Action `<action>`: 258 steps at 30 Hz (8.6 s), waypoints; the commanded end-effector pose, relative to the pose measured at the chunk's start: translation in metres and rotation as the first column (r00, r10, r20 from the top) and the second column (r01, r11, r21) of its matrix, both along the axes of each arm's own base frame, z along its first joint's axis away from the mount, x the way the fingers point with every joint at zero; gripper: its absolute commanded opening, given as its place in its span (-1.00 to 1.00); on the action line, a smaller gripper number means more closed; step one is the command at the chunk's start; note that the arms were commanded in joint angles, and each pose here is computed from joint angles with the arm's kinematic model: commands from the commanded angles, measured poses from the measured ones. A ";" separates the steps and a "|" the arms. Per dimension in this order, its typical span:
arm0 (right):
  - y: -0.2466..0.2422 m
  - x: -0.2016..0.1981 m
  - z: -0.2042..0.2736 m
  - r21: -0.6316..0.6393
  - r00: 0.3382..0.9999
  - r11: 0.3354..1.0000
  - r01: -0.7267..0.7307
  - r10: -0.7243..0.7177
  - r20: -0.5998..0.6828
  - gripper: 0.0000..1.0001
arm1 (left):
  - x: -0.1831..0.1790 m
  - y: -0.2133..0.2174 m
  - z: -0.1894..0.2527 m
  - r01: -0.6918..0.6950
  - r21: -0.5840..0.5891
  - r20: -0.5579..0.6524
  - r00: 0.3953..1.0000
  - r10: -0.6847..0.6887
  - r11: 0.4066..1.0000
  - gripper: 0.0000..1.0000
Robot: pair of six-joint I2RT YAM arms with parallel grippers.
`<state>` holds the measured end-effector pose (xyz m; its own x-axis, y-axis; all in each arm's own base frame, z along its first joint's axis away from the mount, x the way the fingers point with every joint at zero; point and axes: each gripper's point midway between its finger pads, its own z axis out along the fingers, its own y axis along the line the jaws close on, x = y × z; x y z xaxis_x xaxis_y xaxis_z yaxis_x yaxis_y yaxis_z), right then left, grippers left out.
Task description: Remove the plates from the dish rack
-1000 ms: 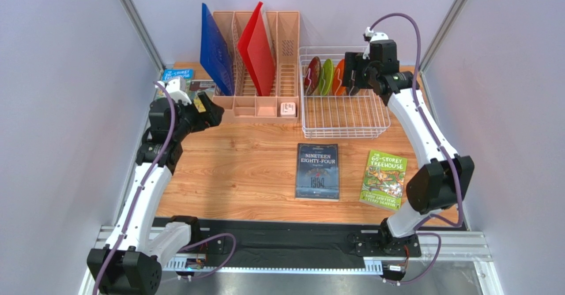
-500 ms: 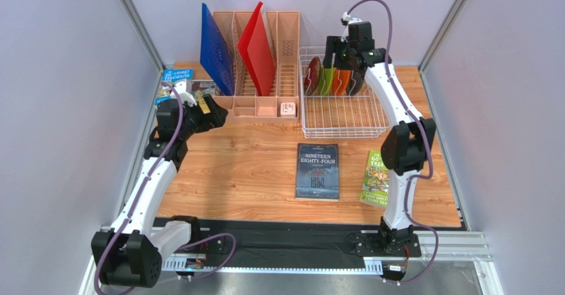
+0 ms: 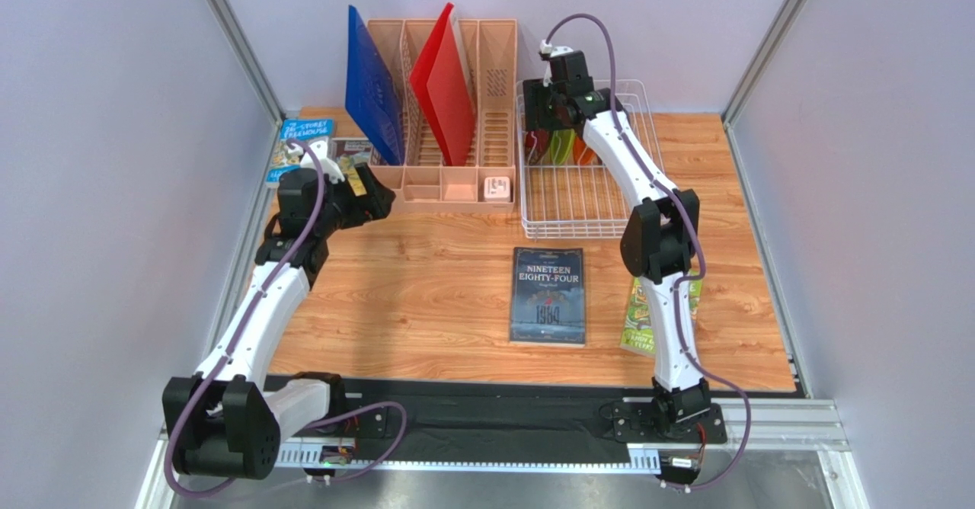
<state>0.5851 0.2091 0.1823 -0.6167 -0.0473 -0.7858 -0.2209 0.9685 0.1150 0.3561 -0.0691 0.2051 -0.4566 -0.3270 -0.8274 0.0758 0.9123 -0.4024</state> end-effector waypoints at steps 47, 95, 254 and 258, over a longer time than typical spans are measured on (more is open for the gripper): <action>-0.010 0.026 0.057 -0.316 0.825 0.829 0.462 -0.271 0.496 -1.00 | 0.005 0.022 0.006 -0.103 0.061 0.031 0.994 0.102 0.993 0.99; 0.069 -0.295 0.117 0.633 0.936 0.690 -0.350 0.292 0.199 -0.99 | -0.071 -0.123 0.019 0.459 -0.455 0.212 0.888 -0.408 0.763 0.84; 0.038 -0.275 0.062 0.607 0.971 0.762 -0.226 0.223 0.081 -1.00 | -0.052 -0.172 -0.004 0.451 -0.414 0.174 0.892 -0.417 0.791 0.91; 0.038 -0.278 0.067 0.615 0.970 0.754 -0.231 0.225 0.090 -1.00 | -0.044 -0.193 -0.007 0.477 -0.464 0.182 0.876 -0.446 0.747 0.82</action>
